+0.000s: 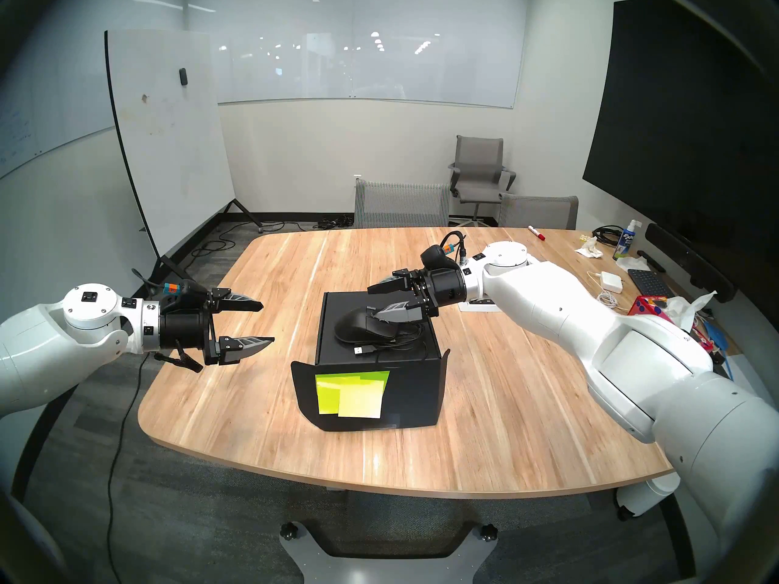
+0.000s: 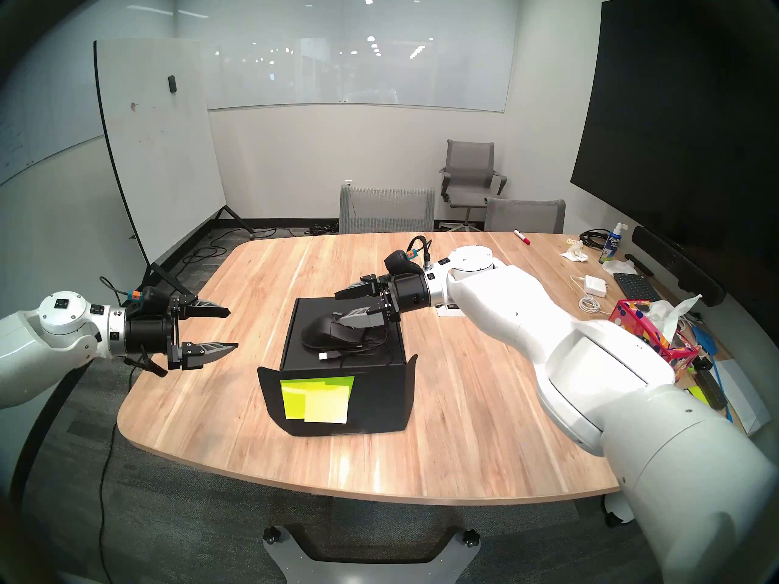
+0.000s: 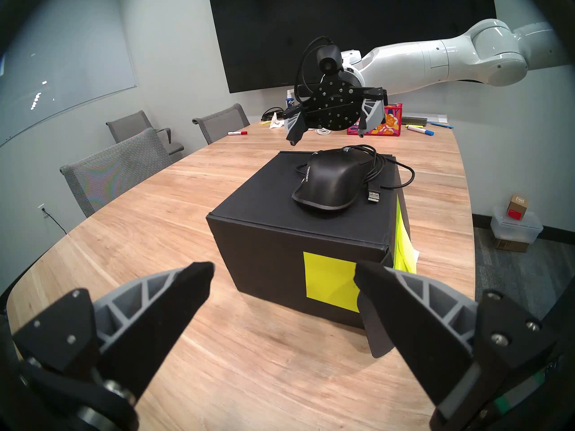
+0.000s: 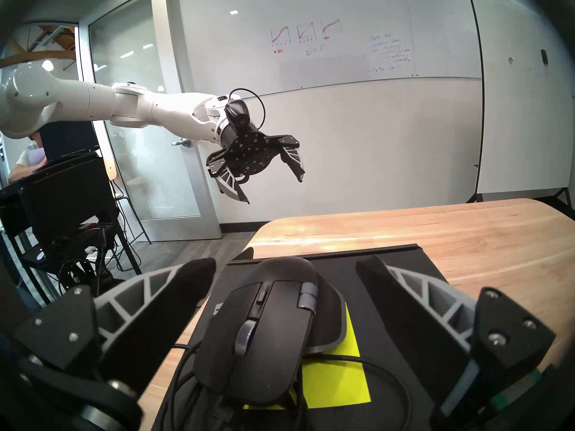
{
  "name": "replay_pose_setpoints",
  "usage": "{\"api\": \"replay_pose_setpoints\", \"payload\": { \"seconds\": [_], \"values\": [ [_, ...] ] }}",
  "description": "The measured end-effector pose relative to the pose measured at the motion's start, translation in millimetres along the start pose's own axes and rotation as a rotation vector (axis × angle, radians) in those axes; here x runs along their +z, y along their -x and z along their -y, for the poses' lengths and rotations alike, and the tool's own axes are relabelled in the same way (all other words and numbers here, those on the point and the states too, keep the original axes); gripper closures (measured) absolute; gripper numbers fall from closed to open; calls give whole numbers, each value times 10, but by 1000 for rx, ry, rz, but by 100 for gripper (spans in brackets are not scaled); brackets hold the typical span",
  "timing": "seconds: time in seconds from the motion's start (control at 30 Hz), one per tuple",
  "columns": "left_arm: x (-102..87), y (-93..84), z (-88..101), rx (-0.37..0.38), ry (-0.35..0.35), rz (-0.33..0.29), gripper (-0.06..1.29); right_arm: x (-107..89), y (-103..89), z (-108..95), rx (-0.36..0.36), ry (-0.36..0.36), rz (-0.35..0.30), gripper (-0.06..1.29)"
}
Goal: Open the box and place the mouse inside
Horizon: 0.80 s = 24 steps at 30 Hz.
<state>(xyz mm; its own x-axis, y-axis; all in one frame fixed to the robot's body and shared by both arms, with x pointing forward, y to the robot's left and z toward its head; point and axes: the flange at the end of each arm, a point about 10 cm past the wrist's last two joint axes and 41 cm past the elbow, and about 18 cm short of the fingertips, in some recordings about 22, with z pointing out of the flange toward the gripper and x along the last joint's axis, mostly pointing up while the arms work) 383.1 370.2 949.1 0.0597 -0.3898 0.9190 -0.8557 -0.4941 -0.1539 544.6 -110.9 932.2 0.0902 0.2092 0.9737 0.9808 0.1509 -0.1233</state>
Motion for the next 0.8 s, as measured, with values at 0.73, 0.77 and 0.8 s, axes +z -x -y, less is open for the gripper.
{"api": "replay_pose_setpoints", "payload": {
  "seconds": [0.73, 0.77, 0.8],
  "values": [
    [0, -1, 0, 0, 0, 0, 0, 103, 57, 15, 84, -34, 70, 0],
    [0, -1, 0, 0, 0, 0, 0, 108, 56, 17, 86, -36, 73, 0],
    [0, -1, 0, 0, 0, 0, 0, 112, 55, 18, 89, -38, 77, 0]
  ]
}}
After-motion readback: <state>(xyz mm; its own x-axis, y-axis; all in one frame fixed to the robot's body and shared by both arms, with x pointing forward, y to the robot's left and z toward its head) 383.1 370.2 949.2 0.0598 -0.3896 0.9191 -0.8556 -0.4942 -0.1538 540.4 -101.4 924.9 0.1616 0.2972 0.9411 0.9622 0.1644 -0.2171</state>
